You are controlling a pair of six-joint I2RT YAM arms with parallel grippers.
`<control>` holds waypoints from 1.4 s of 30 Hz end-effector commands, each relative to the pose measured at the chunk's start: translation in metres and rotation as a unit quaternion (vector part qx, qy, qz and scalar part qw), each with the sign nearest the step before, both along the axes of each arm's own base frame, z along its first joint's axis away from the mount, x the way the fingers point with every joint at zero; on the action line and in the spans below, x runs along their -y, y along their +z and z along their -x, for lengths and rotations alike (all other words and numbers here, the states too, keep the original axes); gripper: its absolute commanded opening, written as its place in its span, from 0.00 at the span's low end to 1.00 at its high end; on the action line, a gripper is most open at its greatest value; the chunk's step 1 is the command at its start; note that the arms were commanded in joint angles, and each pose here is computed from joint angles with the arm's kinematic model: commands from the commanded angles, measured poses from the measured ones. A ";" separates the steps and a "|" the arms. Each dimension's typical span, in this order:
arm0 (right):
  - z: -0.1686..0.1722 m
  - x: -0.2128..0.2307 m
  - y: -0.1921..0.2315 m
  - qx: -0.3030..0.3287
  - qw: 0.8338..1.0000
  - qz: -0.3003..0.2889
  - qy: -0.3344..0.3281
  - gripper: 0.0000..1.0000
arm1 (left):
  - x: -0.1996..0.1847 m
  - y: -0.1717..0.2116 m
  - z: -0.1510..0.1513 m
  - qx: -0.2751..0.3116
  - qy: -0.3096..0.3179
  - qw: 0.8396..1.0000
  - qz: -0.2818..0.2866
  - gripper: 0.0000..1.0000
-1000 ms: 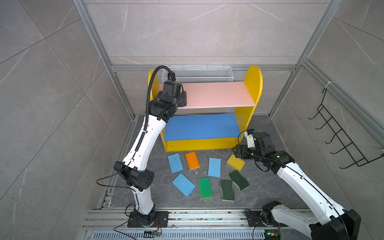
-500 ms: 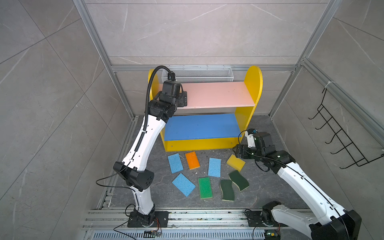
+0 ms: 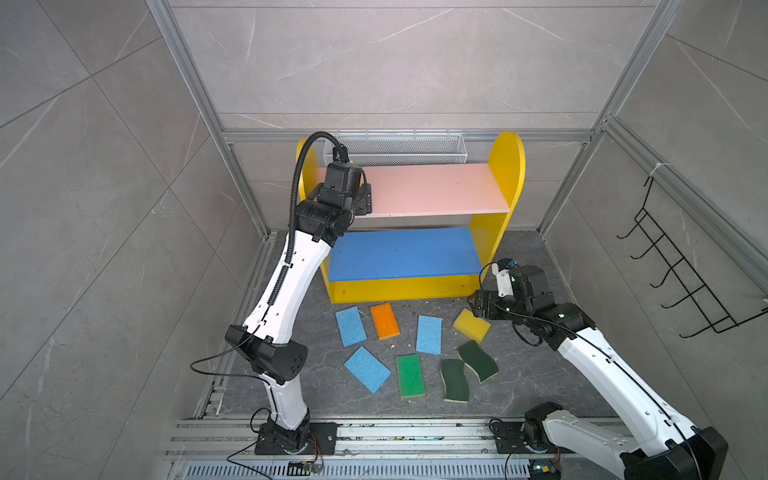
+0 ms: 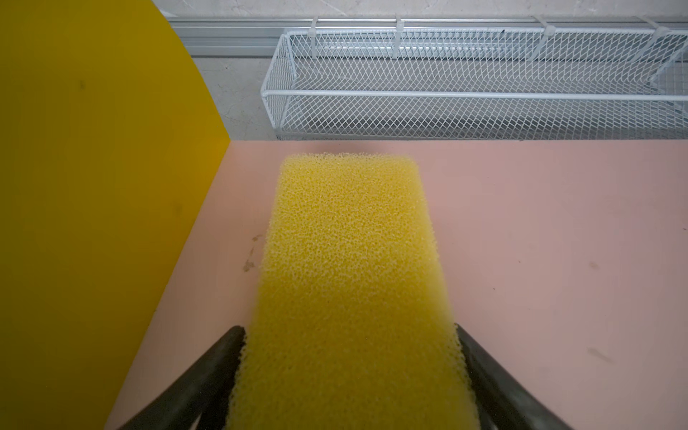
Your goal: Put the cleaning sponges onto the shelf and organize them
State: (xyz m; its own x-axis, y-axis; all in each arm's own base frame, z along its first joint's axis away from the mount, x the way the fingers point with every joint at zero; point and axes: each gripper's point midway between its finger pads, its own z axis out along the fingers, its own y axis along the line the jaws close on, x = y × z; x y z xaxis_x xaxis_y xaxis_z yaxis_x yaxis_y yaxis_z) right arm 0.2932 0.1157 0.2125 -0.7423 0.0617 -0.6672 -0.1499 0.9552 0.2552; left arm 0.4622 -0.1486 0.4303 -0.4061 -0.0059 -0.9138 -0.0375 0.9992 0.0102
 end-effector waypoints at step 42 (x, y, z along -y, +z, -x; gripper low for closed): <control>0.005 0.006 0.013 0.013 1.000 0.016 -0.001 0.91 | 0.013 -0.026 0.000 -0.043 -0.054 0.997 0.014 0.73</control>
